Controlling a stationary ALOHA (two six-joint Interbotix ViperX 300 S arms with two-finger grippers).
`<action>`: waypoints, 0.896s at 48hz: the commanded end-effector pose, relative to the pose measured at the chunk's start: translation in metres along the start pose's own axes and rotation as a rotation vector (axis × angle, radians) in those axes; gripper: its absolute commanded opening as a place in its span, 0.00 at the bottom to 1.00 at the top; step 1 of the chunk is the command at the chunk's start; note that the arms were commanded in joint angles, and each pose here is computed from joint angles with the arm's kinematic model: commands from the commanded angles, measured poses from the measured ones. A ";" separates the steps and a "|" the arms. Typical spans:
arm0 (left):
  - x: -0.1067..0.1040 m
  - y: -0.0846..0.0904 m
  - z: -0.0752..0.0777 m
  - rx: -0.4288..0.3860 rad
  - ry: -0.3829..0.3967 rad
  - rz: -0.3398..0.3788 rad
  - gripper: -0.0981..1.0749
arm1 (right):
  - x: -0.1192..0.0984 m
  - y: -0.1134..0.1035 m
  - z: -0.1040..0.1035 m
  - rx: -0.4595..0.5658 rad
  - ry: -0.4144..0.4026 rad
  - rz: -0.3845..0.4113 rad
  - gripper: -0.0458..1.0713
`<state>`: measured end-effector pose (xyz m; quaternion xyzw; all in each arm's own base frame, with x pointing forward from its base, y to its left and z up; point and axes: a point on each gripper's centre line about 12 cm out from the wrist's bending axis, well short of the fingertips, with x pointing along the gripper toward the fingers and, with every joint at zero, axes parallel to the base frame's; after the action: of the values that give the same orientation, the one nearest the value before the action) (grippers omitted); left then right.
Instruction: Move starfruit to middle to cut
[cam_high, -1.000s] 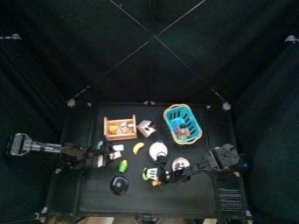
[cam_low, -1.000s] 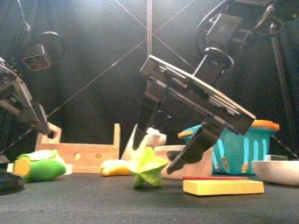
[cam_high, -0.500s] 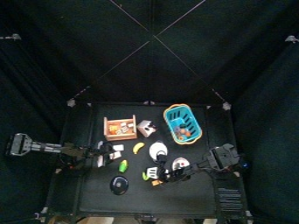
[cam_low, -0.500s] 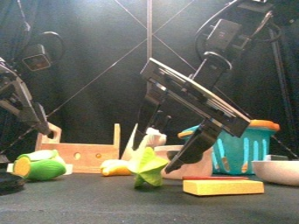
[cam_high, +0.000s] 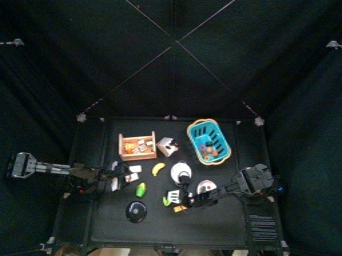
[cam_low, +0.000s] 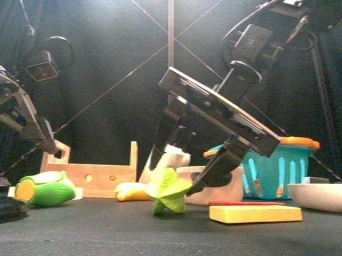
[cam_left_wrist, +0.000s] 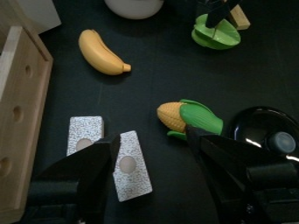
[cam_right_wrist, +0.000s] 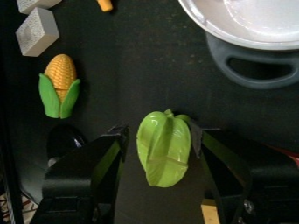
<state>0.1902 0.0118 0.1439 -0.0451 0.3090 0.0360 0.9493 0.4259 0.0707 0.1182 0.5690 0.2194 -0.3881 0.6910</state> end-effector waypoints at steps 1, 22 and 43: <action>0.000 0.000 0.004 -0.002 -0.014 -0.004 0.89 | -0.016 0.023 0.007 0.022 0.006 0.070 0.84; 0.000 0.000 0.004 -0.001 -0.013 -0.003 0.89 | -0.018 0.015 0.009 0.017 -0.007 0.049 0.84; 0.000 0.000 0.004 -0.002 -0.014 -0.004 0.89 | -0.041 0.004 0.006 0.001 -0.040 0.035 0.84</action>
<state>0.1898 0.0118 0.1434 -0.0451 0.3097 0.0360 0.9491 0.4025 0.0737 0.1338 0.5530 0.2073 -0.4046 0.6983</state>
